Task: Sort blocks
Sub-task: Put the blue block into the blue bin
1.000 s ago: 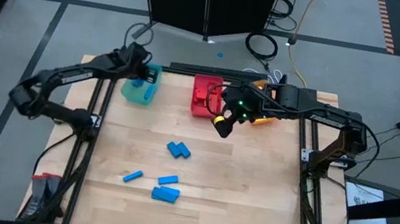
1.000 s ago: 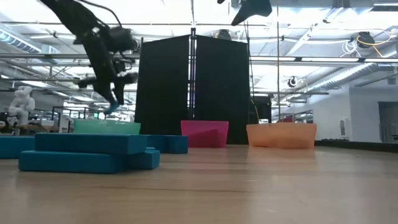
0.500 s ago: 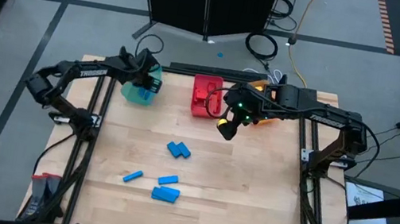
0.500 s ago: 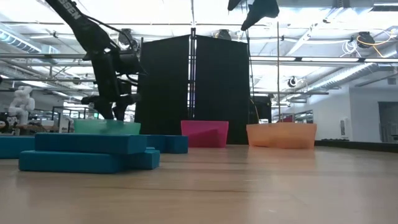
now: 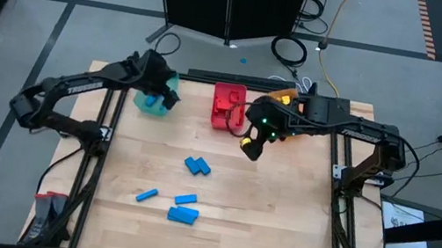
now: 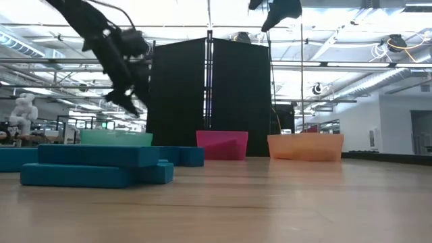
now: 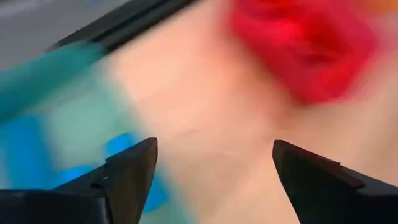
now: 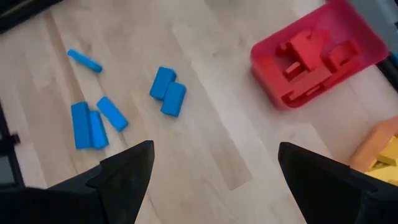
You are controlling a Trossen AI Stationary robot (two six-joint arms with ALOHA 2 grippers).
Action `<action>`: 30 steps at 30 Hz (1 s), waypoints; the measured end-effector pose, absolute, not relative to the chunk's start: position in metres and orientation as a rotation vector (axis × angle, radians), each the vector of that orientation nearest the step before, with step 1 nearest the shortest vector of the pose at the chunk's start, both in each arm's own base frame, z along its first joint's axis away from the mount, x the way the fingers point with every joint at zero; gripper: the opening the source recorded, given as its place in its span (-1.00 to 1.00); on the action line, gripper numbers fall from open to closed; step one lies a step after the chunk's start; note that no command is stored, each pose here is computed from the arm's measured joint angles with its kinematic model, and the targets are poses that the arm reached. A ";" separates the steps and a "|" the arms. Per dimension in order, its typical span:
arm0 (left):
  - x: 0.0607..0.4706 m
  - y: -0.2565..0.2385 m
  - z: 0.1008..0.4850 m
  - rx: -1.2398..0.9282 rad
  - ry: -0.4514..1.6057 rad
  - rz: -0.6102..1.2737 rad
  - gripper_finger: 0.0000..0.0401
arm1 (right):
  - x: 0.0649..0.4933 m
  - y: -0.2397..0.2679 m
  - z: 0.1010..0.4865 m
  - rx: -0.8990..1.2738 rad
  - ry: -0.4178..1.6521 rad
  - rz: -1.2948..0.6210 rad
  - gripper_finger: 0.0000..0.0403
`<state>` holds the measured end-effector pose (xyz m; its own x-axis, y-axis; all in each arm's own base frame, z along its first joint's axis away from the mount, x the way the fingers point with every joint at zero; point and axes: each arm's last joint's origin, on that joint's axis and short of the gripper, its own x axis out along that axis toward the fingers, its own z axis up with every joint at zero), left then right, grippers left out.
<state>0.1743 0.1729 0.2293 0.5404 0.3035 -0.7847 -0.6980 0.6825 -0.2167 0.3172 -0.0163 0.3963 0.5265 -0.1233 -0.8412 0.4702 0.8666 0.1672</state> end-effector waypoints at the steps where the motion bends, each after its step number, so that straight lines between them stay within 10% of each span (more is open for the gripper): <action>1: 0.177 0.166 0.235 -0.530 0.766 0.545 0.62 | 0.318 -0.014 0.394 0.393 0.966 -0.357 0.68; 9: 0.201 0.096 0.259 -0.201 0.734 0.027 0.63 | 0.312 -0.003 0.361 0.372 1.149 -0.378 0.68; 30: 0.268 0.018 0.180 0.195 1.086 -0.245 0.63 | 0.318 0.029 0.328 0.362 1.187 -0.337 0.68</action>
<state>0.2676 0.0180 0.1800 0.4439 -0.1012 -0.8904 0.2911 0.9560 0.0364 0.3176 0.0292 0.3277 0.3378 -0.0649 -0.9390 0.4382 0.8937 0.0959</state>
